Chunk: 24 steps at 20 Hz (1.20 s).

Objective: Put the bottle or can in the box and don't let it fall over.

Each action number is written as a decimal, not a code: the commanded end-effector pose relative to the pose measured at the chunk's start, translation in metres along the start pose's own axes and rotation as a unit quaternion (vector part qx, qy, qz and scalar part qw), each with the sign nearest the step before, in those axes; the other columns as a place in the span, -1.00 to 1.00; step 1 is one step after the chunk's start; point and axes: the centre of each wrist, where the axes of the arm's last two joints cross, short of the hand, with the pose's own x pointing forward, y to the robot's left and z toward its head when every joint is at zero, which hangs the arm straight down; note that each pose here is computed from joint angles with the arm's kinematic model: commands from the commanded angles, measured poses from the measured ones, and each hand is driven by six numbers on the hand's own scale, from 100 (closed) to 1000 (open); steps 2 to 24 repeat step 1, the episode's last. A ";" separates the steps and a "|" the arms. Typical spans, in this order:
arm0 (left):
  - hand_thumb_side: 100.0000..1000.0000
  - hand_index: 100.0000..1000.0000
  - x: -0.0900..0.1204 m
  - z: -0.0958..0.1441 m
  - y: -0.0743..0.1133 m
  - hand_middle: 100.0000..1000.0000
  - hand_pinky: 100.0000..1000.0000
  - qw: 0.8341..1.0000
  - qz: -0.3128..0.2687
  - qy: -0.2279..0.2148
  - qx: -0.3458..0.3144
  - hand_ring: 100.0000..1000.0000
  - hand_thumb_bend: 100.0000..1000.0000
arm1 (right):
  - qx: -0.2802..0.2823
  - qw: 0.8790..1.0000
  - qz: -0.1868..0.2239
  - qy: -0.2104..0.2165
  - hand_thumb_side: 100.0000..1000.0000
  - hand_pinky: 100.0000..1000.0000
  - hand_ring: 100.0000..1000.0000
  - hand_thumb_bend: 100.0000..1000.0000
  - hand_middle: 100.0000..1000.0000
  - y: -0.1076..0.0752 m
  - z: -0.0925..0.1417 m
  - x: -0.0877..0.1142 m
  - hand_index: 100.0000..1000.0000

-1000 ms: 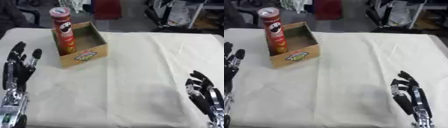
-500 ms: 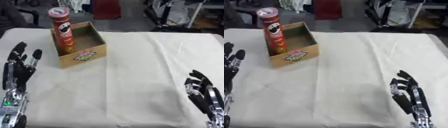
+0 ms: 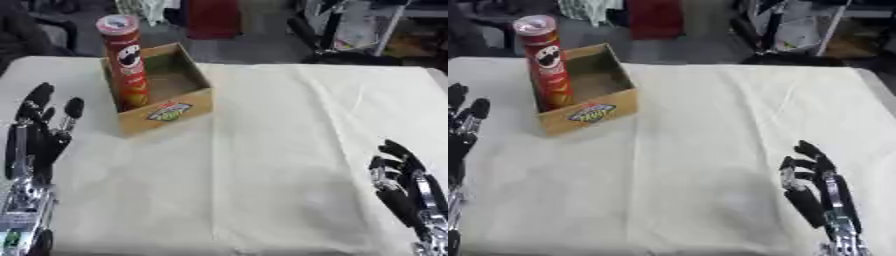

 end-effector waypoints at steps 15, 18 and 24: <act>-0.03 0.80 0.010 -0.005 -0.002 0.69 1.00 1.000 0.007 -0.020 -0.007 0.99 0.33 | -0.007 1.000 0.007 -0.012 0.03 0.31 0.50 -1.00 0.62 -0.007 -0.004 0.005 0.82; -0.03 0.80 0.010 -0.005 -0.002 0.69 1.00 1.000 0.007 -0.020 -0.007 0.99 0.33 | -0.007 1.000 0.007 -0.012 0.03 0.31 0.50 -1.00 0.62 -0.007 -0.004 0.005 0.82; -0.03 0.80 0.010 -0.005 -0.002 0.69 1.00 1.000 0.007 -0.020 -0.007 0.99 0.33 | -0.007 1.000 0.007 -0.012 0.03 0.31 0.50 -1.00 0.62 -0.007 -0.004 0.005 0.82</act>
